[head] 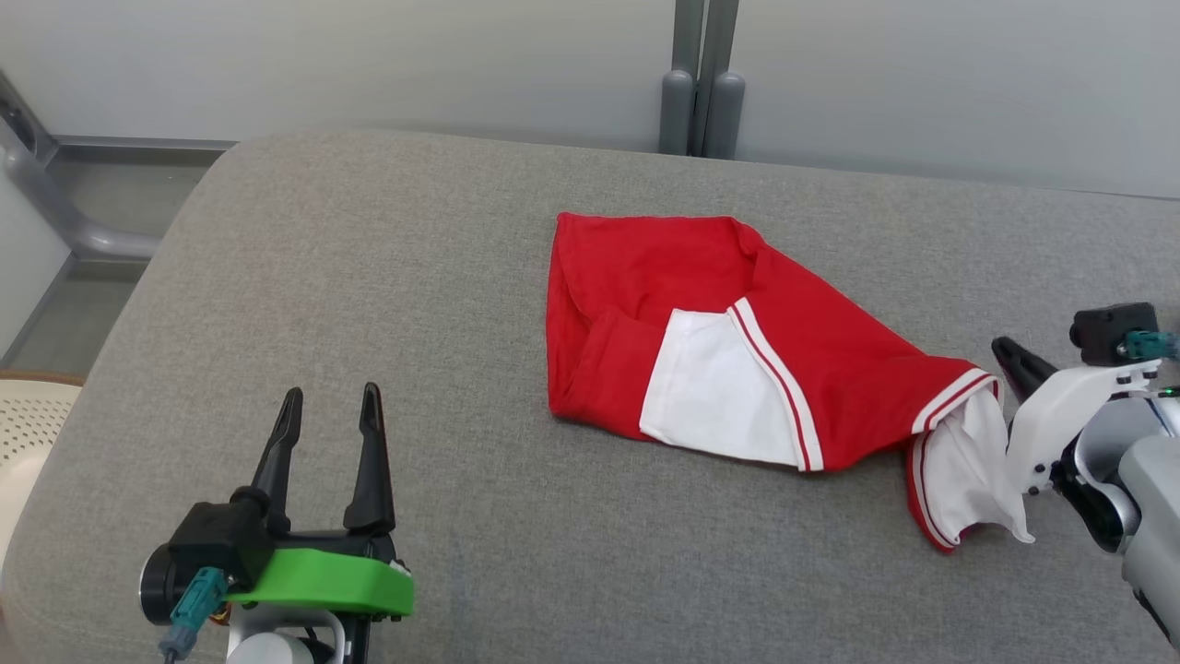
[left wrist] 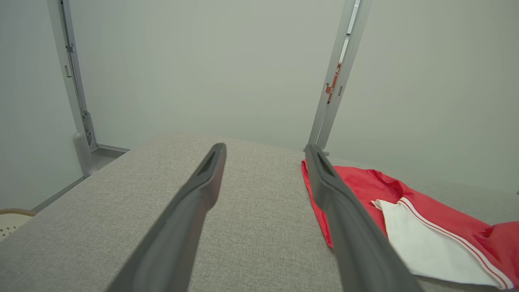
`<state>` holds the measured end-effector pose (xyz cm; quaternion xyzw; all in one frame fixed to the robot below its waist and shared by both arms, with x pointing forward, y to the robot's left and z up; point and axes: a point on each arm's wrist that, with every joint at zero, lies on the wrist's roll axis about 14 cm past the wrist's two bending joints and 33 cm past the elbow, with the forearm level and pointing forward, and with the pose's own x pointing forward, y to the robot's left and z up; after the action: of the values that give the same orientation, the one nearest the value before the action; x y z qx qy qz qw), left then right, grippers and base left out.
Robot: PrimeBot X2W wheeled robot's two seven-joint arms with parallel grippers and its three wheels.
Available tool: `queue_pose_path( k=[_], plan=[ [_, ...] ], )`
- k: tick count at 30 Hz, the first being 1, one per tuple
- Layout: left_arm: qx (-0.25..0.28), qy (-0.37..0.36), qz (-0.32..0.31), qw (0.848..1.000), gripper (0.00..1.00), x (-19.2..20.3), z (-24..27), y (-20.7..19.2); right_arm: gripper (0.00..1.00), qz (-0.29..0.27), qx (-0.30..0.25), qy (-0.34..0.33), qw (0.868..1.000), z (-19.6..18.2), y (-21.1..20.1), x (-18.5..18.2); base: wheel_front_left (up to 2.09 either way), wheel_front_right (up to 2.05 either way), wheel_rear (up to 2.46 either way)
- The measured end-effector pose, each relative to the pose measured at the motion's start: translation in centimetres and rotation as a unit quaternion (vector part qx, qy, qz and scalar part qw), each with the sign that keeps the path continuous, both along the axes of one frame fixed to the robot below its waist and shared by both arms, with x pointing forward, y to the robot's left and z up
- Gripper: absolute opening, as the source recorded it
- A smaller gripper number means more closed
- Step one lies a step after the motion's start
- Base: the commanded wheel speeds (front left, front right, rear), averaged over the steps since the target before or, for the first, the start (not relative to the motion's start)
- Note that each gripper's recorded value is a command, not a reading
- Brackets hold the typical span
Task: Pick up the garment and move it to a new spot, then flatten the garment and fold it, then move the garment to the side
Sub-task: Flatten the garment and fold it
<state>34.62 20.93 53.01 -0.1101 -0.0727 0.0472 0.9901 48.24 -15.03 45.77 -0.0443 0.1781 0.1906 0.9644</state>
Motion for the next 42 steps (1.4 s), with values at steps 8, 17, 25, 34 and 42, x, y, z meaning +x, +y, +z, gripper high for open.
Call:
queue_pose_path(
  k=[8,17,25,34,42],
  plan=[
    [0.004,-0.007,-0.006,1.0,1.0,-0.3,0.5,-0.2,1.0,-0.001,0.077,-0.124,0.989,6.1,1.9,0.5,0.0,0.0,0.0],
    [0.01,-0.02,-0.016,1.0,1.0,-0.9,1.5,-0.6,1.0,0.004,0.147,-0.234,0.961,12.0,3.2,-2.7,0.0,0.0,0.0],
    [0.01,-0.035,-0.034,0.999,1.0,-0.2,2.5,-1.8,1.0,-0.022,0.165,-0.251,0.953,12.3,1.3,-7.5,0.0,0.0,0.0],
    [0.008,-0.031,-0.038,0.999,1.0,0.1,2.2,-2.1,1.0,0.048,0.105,-0.156,0.981,7.0,5.1,-9.5,0.0,0.0,0.0],
    [0.004,-0.024,-0.022,0.999,1.0,-0.2,1.6,-1.3,1.0,0.158,-0.047,-0.053,0.985,1.8,9.2,-7.7,0.0,0.0,0.0]
  ],
)
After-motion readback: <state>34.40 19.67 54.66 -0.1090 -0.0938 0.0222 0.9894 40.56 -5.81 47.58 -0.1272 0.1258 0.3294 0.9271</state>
